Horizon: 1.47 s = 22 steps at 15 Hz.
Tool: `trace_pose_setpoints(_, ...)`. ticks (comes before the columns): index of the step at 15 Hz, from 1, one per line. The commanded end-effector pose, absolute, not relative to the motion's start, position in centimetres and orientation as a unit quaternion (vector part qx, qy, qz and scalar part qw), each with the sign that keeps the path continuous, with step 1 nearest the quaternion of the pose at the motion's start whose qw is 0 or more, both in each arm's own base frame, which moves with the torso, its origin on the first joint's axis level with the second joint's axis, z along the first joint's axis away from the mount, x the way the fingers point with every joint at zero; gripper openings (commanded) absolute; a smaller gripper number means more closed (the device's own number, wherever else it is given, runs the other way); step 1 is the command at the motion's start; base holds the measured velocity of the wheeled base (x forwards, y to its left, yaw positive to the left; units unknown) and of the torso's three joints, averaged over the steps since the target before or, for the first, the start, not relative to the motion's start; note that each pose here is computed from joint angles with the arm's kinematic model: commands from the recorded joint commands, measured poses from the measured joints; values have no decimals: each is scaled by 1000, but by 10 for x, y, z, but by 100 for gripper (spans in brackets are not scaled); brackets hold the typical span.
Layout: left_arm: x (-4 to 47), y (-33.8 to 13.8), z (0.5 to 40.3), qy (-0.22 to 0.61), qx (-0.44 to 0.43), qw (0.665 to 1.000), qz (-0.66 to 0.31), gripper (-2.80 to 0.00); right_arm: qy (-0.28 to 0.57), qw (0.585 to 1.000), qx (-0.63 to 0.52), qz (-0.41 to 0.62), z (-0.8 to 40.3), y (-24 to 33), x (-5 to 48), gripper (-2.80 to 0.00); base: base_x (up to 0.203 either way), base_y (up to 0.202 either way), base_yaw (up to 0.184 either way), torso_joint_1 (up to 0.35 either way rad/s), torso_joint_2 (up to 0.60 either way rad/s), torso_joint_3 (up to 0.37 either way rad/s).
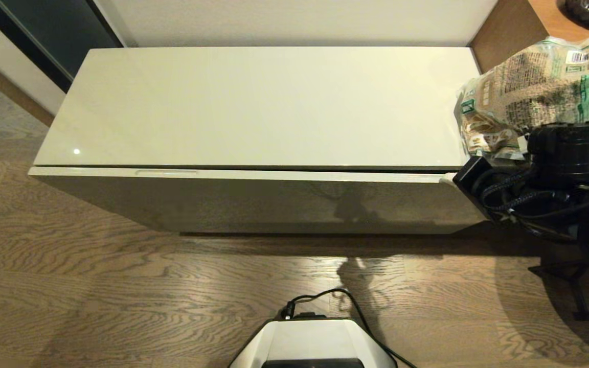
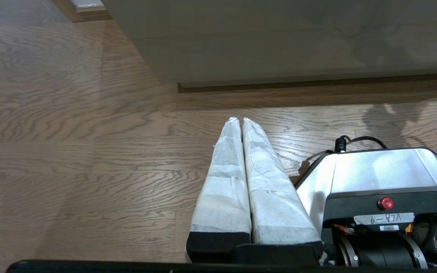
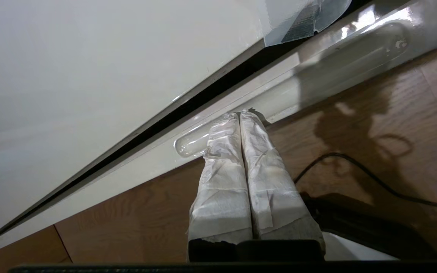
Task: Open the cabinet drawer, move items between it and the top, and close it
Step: Open the drawer
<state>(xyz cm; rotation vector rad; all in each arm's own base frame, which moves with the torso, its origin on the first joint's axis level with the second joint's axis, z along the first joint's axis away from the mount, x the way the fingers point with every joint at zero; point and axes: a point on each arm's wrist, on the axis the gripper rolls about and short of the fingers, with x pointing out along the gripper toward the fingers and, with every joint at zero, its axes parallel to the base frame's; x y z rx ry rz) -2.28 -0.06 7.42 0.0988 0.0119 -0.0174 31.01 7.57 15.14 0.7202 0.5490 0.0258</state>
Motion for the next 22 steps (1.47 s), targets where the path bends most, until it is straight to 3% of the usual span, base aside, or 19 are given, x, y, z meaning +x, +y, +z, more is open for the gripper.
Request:
trace_pose_setpoints(1,-23,-1,74,6,50,999,-9,-280,412,855,312,-53,97,68,274,-280,0,0,0,0,0,0)
trace_pose_setpoints(10,-23,-1,74,6,50,999,-9,-280,427,851,303,-29,102,67,227,-280,0,0,0,0,2,-2)
trace_pose_setpoints(16,-23,-1,74,6,50,999,-9,-280,303,897,321,-6,175,65,246,-280,0,0,0,0,0,0)
trace_pose_setpoints(20,-23,-1,74,6,50,999,-9,-280,195,969,149,23,228,71,286,-280,0,0,0,0,0,0)
trace_pose_setpoints(22,-23,-1,74,6,50,999,-9,-280,139,985,102,24,250,68,294,-280,0,0,0,0,0,0)
